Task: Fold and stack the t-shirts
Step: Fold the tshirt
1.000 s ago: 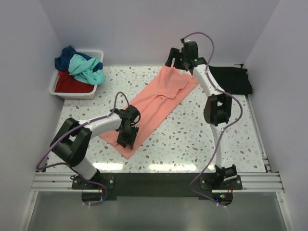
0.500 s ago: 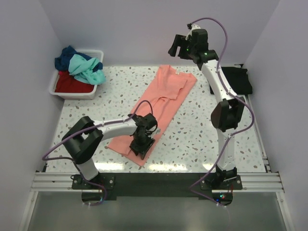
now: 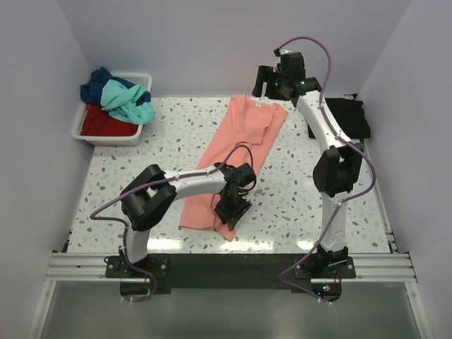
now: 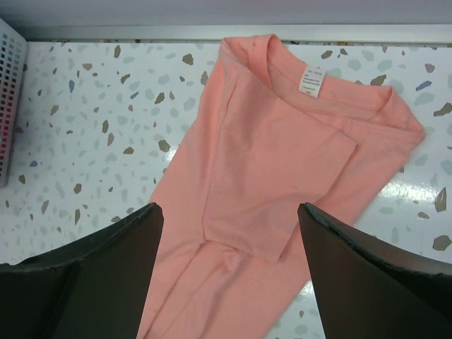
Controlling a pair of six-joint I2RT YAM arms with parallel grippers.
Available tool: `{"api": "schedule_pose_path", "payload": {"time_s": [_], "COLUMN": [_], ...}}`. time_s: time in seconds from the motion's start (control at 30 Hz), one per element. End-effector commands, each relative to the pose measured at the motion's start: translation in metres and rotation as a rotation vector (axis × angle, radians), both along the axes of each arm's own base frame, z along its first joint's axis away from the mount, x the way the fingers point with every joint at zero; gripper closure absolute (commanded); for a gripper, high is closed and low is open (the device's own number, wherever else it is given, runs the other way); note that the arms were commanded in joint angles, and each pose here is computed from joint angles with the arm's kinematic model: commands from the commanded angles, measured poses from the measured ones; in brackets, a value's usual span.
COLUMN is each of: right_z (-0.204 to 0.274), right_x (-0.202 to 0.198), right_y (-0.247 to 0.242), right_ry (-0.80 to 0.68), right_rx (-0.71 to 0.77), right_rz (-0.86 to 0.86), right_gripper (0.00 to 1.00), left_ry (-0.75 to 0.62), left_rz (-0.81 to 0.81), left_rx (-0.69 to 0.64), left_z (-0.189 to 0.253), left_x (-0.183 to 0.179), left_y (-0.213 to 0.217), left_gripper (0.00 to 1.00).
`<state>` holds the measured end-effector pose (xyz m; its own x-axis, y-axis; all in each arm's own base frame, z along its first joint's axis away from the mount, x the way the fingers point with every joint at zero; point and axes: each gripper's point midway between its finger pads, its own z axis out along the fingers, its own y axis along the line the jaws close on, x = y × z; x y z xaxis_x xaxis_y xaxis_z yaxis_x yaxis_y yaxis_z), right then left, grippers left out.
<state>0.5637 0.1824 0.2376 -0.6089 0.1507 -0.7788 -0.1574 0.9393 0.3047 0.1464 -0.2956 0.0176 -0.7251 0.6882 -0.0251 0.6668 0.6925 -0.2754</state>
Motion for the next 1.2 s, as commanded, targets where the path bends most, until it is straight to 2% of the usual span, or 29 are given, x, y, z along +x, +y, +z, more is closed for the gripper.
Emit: {"api": "schedule_pose_path", "payload": {"time_s": [0.0,0.23,0.33,0.37,0.47,0.53,0.57,0.73,0.77,0.83,0.87,1.03,1.17], "right_z": [0.014,0.003,0.004,0.007,-0.003,0.002,-0.013,-0.037,-0.057,-0.059,-0.075,-0.087,-0.107], "right_x": [-0.014,-0.024,-0.033,-0.040,-0.054,-0.067,-0.077,-0.131,-0.145,-0.166,-0.179,-0.228,-0.264], "right_y": [-0.006,-0.002,-0.003,-0.003,-0.008,-0.008,-0.009,0.007,0.008,0.018,0.018,0.049,0.072], "right_ry": [-0.006,0.020,0.018,0.014,0.044,0.042,0.081,0.148,0.188,0.200,0.242,0.284,0.336], "right_rx": [-0.035,-0.045,-0.055,-0.055,-0.066,-0.073,-0.089,-0.124,-0.147,-0.152,-0.166,-0.152,-0.172], "right_rz": [0.000,0.010,0.006,0.007,0.004,0.008,0.012,0.060,0.065,0.090,0.097,0.179,0.242], "right_gripper": [0.19,0.19,0.19,0.19,0.18,0.18,0.18,0.18,0.18,0.18,0.18,0.18,0.18], "left_ry": [-0.083,-0.242,-0.411,-0.526,-0.747,-0.832,-0.878,-0.926,-0.905,-0.895,-0.880,-0.860,-0.751], "left_rz": [-0.084,0.099,0.241,0.301,0.488,0.579,0.622,0.813,0.822,0.866,0.856,0.909,0.901], "left_rx": [-0.107,0.011,0.036,0.075,0.041,-0.022,-0.018,-0.002,-0.017,-0.036,-0.054,-0.082,-0.150], "left_z": [0.000,0.019,0.048,0.060,0.115,0.146,0.156,0.172,0.171,0.171,0.168,0.163,0.146], "left_x": [0.009,0.024,0.046,0.064,0.092,0.101,0.109,0.138,0.143,0.161,0.166,0.205,0.227], "left_y": [-0.035,-0.001,0.017,0.029,0.049,0.056,0.065,0.094,0.094,0.100,0.096,0.108,0.104], "left_gripper": [0.55,0.55,0.55,0.55,0.52,0.49,0.48,0.48,0.48,0.48,0.48,0.48,0.48]}}
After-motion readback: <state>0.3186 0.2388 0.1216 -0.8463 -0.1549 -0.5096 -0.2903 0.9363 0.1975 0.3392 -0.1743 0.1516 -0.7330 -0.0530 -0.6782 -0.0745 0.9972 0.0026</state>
